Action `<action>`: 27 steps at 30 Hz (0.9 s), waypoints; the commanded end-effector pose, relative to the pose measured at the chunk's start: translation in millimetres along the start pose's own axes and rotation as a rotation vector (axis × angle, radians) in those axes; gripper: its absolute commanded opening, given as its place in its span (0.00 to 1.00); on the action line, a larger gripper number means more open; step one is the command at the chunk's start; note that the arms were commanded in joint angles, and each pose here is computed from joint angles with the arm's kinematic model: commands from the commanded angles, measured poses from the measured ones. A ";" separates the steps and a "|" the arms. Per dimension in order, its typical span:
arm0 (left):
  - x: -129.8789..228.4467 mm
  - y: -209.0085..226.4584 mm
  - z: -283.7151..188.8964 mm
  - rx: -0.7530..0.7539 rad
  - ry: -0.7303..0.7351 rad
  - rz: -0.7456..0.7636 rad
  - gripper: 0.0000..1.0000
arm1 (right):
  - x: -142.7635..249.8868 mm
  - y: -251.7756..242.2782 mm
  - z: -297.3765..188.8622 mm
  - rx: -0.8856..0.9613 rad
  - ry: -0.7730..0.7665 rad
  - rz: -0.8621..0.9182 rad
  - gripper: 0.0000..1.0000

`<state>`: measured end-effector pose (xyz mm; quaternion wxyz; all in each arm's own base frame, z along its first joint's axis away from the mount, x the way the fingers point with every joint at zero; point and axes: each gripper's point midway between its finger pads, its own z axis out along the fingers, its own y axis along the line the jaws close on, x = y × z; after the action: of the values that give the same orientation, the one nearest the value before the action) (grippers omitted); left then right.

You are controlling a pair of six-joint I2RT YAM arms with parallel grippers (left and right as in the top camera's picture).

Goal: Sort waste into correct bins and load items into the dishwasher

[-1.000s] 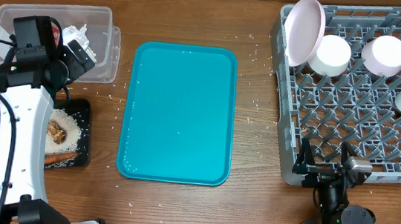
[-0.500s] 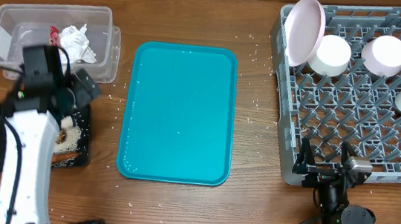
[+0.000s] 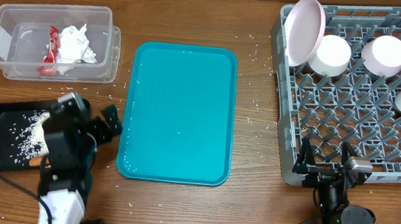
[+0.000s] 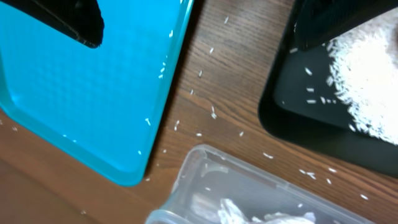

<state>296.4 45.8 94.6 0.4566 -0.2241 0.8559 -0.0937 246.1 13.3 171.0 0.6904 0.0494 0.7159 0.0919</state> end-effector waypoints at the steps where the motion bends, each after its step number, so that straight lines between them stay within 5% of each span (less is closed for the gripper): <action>1: 16.9 -3.8 -6.3 0.057 -0.031 0.054 1.00 | 0.9 -3.0 0.0 0.012 -0.008 -0.007 1.00; 15: 22.3 -15.7 -39.5 0.180 -0.259 0.118 1.00 | 0.9 -3.0 0.0 0.012 -0.008 -0.007 1.00; 27: 13.1 -58.6 -73.0 0.259 -0.439 0.440 1.00 | 0.9 -3.0 0.0 0.012 -0.008 -0.007 1.00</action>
<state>248.9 -17.9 134.5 0.6350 -0.0167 0.7660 -0.0989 246.1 13.2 170.9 0.6903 0.0495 0.7160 0.0915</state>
